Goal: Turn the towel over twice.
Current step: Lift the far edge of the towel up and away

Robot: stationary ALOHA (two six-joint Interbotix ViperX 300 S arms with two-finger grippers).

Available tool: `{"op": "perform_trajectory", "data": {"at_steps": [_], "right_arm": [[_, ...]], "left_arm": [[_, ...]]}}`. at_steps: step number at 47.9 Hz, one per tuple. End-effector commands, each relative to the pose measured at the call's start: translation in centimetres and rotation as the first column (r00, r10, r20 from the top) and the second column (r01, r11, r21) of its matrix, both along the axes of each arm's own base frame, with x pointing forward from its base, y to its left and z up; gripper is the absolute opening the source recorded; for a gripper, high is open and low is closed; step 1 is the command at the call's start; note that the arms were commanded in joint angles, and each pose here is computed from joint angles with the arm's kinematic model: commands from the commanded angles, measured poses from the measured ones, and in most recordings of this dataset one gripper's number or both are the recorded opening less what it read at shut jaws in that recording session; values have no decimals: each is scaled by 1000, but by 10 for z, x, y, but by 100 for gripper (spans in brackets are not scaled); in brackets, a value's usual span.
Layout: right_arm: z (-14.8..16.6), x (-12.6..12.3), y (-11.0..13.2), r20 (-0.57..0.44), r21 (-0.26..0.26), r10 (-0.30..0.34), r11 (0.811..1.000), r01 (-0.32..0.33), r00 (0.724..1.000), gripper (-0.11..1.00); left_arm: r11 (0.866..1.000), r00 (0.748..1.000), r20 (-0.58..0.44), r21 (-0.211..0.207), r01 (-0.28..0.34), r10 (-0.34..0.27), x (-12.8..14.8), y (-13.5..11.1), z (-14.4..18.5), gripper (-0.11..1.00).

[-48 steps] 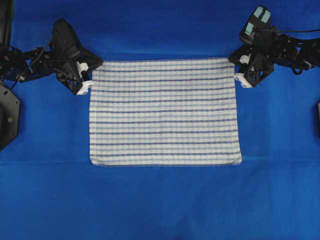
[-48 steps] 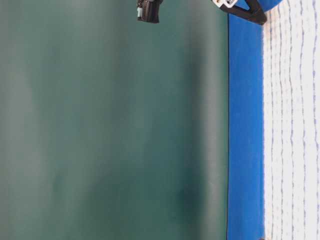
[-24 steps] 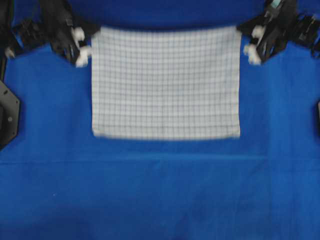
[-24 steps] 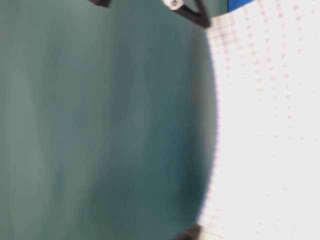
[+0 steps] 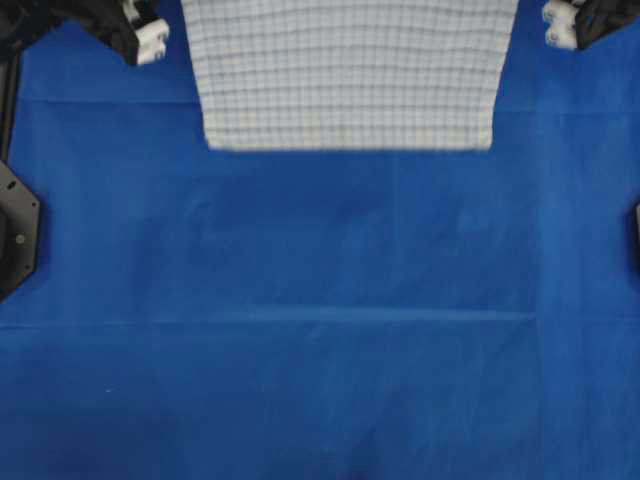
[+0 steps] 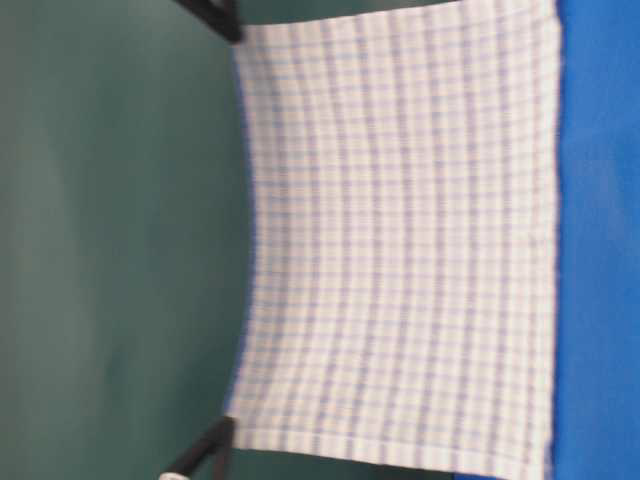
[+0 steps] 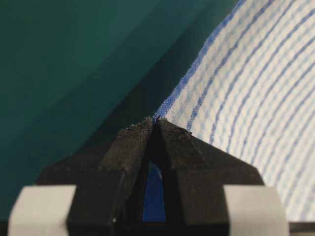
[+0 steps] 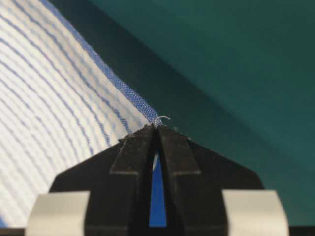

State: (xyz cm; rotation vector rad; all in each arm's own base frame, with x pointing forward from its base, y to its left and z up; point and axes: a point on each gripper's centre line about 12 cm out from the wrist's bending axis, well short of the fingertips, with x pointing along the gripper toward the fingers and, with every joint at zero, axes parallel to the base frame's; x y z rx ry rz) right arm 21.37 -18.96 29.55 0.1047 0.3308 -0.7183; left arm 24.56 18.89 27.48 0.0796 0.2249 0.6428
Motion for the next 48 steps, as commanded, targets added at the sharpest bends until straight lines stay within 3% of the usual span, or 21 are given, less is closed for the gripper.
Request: {"op": "perform_trajectory", "data": {"at_steps": [1,19,29,40,48], "right_arm": [[29,-4,2,43,-46,-4,999,6,999,5],[49,-11,20,93,-85,30,996,-22,995,5],[42,-7,27,69,-44,55,998,-52,996,5],[10,2,48,25,90,112,989,-114,993,5],[-34,7,65,-19,225,142,965,-134,990,5]], "left_arm": [[999,999,51,47,2,-4,0,0,30,3],[998,998,60,65,29,-32,-4,-13,55,3],[998,998,23,33,54,-55,-3,-21,49,3],[988,987,-89,-80,129,-136,6,-43,21,3],[970,966,-158,-166,177,-203,9,-64,-17,3]]}}
